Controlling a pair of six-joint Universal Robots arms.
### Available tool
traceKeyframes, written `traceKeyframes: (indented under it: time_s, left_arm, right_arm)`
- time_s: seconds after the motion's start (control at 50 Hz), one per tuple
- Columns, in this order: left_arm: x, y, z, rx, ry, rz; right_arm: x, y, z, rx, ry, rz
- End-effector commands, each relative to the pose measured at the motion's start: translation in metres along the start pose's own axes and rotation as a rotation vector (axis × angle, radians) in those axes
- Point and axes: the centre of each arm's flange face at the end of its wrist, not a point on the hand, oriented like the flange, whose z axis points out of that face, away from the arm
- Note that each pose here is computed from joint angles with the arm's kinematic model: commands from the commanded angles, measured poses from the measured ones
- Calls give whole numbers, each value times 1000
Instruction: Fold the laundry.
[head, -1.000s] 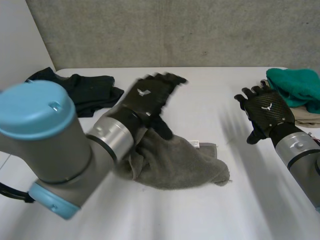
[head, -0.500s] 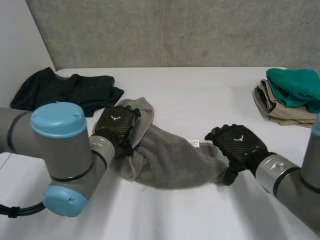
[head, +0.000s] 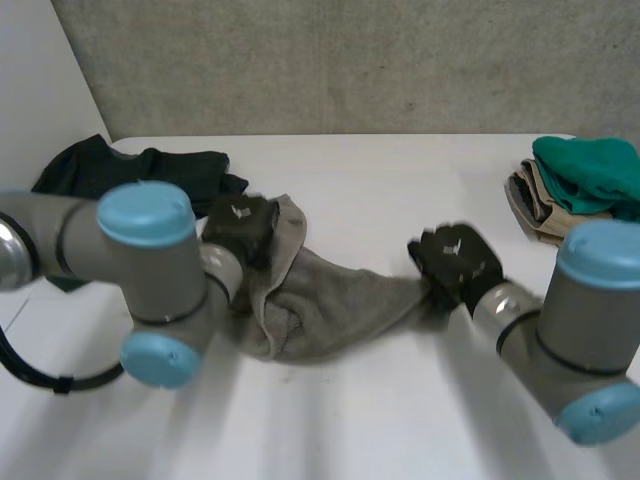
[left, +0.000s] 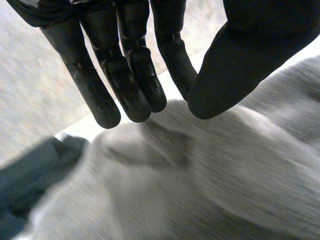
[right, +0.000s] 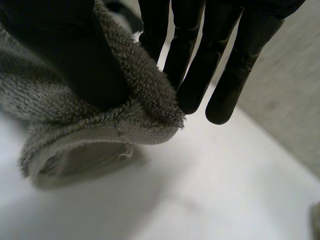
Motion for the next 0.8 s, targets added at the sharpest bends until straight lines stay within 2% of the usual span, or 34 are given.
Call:
traceKeyframes:
  time_s: [0.02, 0.06, 0.16, 0.32, 0.44, 0.54, 0.6, 0.72, 0.8]
  left_arm:
    - [-50, -89, 4, 247, -131, 49]
    - [-62, -114, -7, 314, -159, 46]
    - [-70, -136, -25, 366, -176, 39]
    - [-55, -107, -38, 277, -130, 32]
    - [-28, -82, -41, 225, -34, 35]
    - [-2, -36, -17, 170, 80, 52]
    - [4, -23, -4, 180, 103, 55]
    - [14, -13, 34, 313, 125, 63]
    - [29, -7, 48, 368, 248, 84]
  right_arm:
    - [40, -70, 7, 203, 129, -44]
    - [51, -94, 0, 266, 173, -55]
    - [62, -124, -15, 348, 215, -74]
    - [60, -131, -29, 350, 200, -79]
    - [56, -133, -31, 354, 187, -82]
    - [56, -137, -36, 358, 185, -82]
    - [55, -137, -40, 348, 181, -80]
    - [52, -141, -54, 344, 171, -78]
    - [50, -147, -65, 368, 164, -82]
